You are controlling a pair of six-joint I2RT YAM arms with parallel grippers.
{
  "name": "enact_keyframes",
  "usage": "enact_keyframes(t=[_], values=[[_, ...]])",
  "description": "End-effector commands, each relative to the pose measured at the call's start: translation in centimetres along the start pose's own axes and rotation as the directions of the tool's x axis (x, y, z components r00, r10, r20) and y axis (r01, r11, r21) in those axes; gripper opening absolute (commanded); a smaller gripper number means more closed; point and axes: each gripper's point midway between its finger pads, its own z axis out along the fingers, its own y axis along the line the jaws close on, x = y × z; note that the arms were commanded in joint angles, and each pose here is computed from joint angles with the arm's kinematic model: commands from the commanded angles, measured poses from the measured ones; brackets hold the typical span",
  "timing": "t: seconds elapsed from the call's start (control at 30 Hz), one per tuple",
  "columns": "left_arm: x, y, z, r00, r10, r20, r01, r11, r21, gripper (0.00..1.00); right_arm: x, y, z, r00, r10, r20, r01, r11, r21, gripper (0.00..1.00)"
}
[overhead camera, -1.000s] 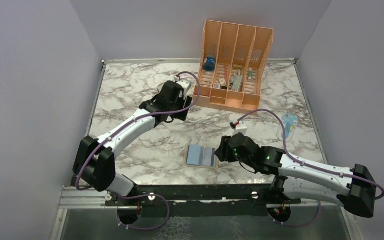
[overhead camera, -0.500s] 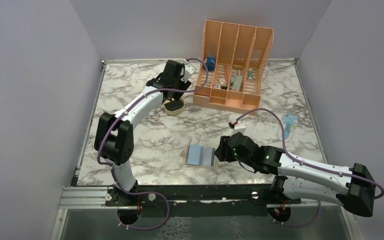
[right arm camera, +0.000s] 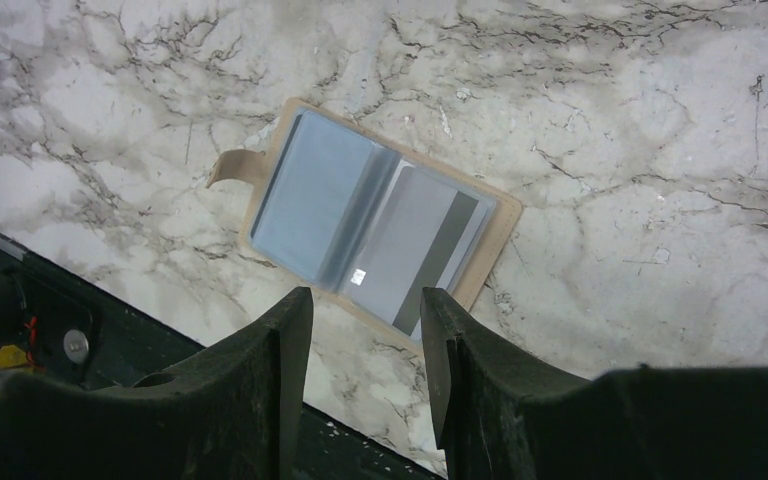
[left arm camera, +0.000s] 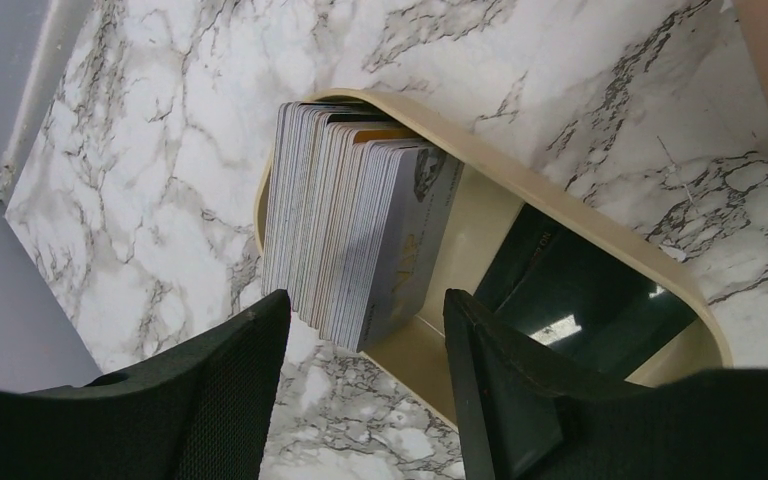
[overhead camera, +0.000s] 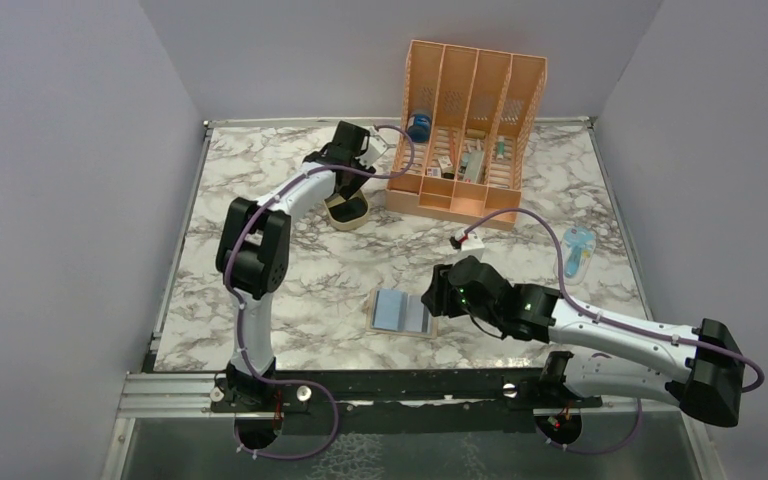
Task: Put the credit cards into the card holder
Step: Pick up the credit card from the storage box.
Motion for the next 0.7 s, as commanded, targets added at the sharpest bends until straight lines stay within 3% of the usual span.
enact_keyframes(t=[0.0,0.67], values=[[-0.9,0.9,0.5,1.0,0.026,0.013,-0.026,0.999,-0.034,0.6,-1.1,0.5,-0.3,1.0,-0.017,0.026,0.017,1.0,-0.008,0.45],[0.0,2.6,2.6,0.994,0.092,-0.065,-0.1,0.985,-0.14,0.44,-1.9,-1.4,-2.1,0.993,0.035,0.115,-0.038,0.999,0.023,0.44]])
